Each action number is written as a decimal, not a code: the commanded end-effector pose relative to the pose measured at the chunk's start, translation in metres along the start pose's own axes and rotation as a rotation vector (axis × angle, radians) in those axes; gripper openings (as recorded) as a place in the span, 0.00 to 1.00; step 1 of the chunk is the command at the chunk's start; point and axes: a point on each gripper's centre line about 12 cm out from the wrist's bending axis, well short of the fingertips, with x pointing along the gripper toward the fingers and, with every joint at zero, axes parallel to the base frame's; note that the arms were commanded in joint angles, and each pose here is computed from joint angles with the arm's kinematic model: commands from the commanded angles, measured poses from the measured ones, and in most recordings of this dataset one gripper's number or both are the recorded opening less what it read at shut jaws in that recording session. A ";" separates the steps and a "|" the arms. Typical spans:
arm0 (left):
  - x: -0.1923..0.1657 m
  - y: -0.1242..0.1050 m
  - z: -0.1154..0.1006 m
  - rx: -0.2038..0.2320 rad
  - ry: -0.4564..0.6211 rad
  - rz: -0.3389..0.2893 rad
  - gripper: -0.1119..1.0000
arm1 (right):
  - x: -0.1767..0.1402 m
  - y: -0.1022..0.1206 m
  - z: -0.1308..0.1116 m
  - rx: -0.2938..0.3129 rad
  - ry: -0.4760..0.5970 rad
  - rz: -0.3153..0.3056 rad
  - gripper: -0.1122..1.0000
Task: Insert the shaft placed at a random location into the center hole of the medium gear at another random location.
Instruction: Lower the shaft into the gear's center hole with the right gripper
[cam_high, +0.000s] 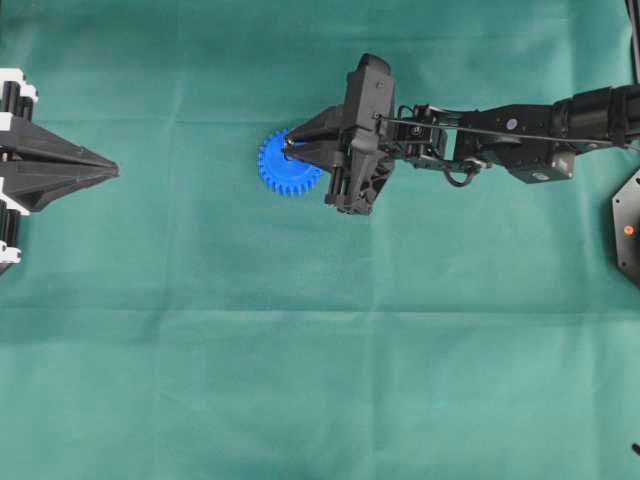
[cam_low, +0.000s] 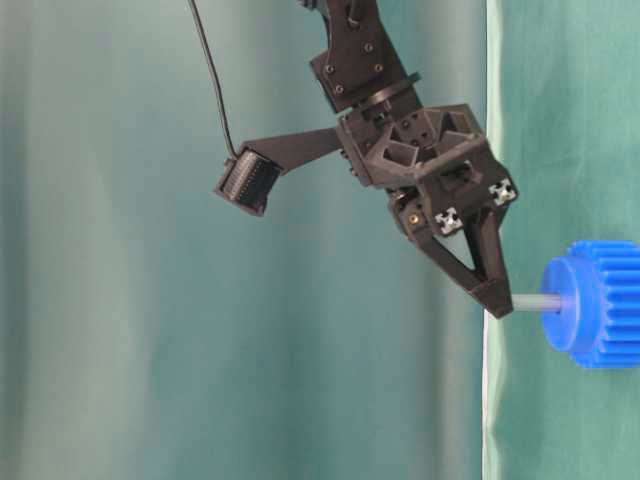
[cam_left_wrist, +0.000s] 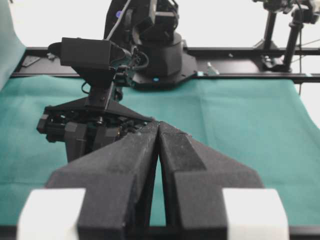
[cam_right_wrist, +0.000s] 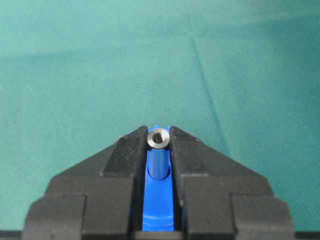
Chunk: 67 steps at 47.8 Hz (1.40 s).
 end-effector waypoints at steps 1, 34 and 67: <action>0.002 0.000 0.004 0.003 -0.012 -0.002 0.10 | 0.002 0.001 0.014 -0.008 -0.040 0.002 0.22; 0.002 0.000 0.004 0.006 -0.014 -0.002 0.10 | 0.021 -0.001 -0.010 -0.006 0.008 -0.005 0.22; 0.002 0.000 0.003 0.006 -0.009 -0.002 0.10 | 0.022 -0.001 -0.009 -0.005 0.008 -0.003 0.45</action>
